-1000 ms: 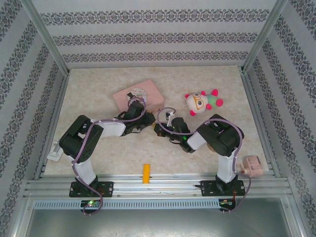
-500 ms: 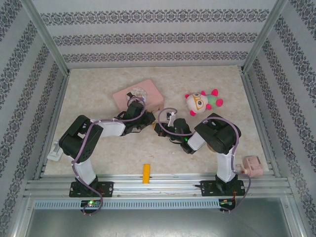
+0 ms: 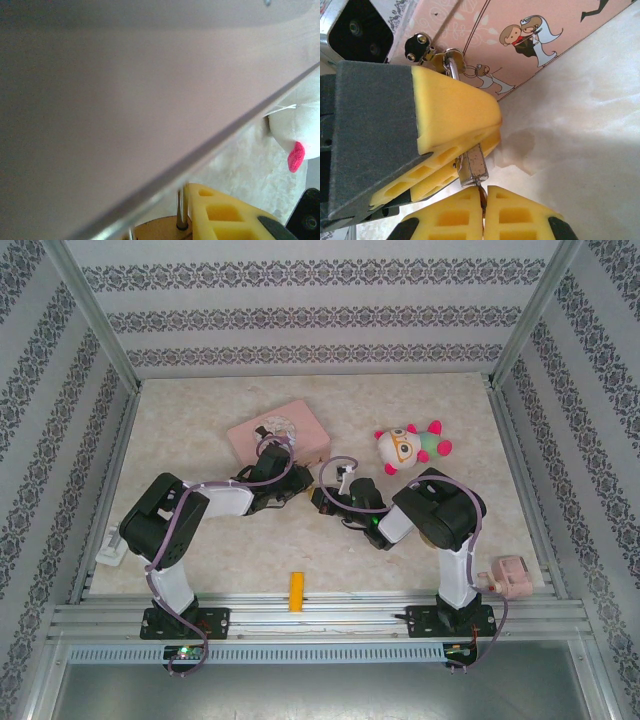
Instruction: Unlock the padlock with the key
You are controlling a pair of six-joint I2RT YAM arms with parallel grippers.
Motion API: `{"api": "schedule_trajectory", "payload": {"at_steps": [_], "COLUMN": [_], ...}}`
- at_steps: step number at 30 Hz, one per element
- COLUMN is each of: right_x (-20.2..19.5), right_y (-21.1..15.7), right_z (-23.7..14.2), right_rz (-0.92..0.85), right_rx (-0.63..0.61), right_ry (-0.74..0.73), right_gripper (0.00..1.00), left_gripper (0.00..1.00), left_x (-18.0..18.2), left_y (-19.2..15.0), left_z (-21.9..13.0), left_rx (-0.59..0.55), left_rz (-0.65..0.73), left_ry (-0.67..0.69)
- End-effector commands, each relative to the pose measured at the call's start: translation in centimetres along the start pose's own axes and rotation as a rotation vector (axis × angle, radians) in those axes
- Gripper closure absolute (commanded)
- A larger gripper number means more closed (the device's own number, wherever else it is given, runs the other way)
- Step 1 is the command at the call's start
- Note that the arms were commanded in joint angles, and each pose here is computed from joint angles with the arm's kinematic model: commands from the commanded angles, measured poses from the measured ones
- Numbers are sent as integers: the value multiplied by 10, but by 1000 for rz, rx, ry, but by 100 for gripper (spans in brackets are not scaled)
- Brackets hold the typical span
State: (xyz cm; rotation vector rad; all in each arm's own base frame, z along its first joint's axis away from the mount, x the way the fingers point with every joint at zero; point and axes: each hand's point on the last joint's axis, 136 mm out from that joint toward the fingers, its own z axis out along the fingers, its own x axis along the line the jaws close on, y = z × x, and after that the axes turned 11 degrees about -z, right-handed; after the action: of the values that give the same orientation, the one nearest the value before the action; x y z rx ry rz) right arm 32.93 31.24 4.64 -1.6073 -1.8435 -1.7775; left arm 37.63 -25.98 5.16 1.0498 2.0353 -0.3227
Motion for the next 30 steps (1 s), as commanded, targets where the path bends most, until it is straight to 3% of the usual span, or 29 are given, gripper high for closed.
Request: {"api": "schedule_trajectory", "payload": {"at_steps": [1,8,19,30], "right_x": [1,-4,-10,-10], "right_y": [51,42,22,4], "right_z": [1,-14,-37,-56], "right_rz": [-13,-16,-3,-21], "right_rx": [-186,-167,-123,-53], "right_ry": [-38,-58,-91,-166], "right_gripper": [98,81,70,70], "left_gripper": [85,85,85,85], "left_x": [-28,-29,-22,-18], "left_y": [-62,-57,-42,-39], "left_z": [-9,-9,-10,-6], "left_rx": [267,247,193,194], "left_rz": [10,6,-12,-30], "left_ry": [-115,-113,-67,-61]}}
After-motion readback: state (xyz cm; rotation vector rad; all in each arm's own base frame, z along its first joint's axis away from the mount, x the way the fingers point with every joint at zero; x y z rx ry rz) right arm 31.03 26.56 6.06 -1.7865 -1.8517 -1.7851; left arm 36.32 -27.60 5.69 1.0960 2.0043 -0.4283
